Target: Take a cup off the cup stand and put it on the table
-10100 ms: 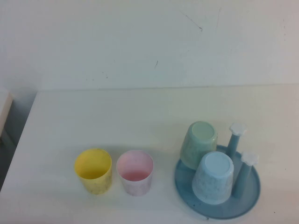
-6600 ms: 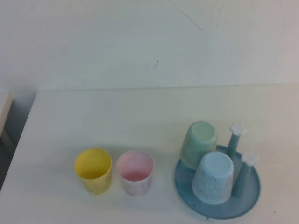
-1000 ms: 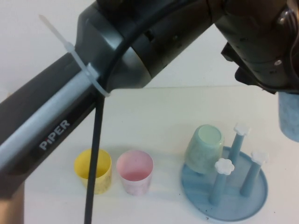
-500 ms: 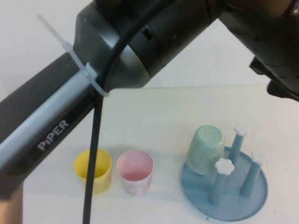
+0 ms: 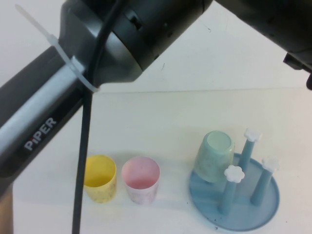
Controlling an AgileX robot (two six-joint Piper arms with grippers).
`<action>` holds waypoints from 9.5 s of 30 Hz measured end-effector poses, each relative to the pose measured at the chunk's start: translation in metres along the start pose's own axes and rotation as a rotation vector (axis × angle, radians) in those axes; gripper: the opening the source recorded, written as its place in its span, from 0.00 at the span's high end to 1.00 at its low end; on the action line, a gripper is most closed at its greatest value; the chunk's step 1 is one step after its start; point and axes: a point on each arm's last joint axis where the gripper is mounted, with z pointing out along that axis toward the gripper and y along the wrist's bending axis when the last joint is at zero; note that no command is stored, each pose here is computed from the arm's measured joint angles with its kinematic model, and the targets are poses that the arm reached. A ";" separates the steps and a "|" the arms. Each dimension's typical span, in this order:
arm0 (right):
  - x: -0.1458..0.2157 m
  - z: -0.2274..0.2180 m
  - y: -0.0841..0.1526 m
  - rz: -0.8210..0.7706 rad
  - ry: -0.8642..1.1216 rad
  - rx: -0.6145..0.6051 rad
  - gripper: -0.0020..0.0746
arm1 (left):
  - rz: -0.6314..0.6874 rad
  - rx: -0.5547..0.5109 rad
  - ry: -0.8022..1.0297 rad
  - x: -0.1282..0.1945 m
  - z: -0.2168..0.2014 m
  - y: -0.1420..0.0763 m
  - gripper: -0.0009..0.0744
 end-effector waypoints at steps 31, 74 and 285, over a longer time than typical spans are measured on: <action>0.011 0.012 -0.019 -0.302 0.168 0.104 0.94 | 0.233 -0.296 0.049 0.001 -0.004 0.026 0.58; 0.075 0.213 -0.180 -0.371 1.647 0.290 0.95 | 0.221 -0.751 0.127 0.067 -0.081 0.051 0.99; 0.109 -0.054 -0.096 -0.516 0.412 0.662 0.98 | -0.106 -1.200 -0.768 0.419 -0.143 0.188 0.99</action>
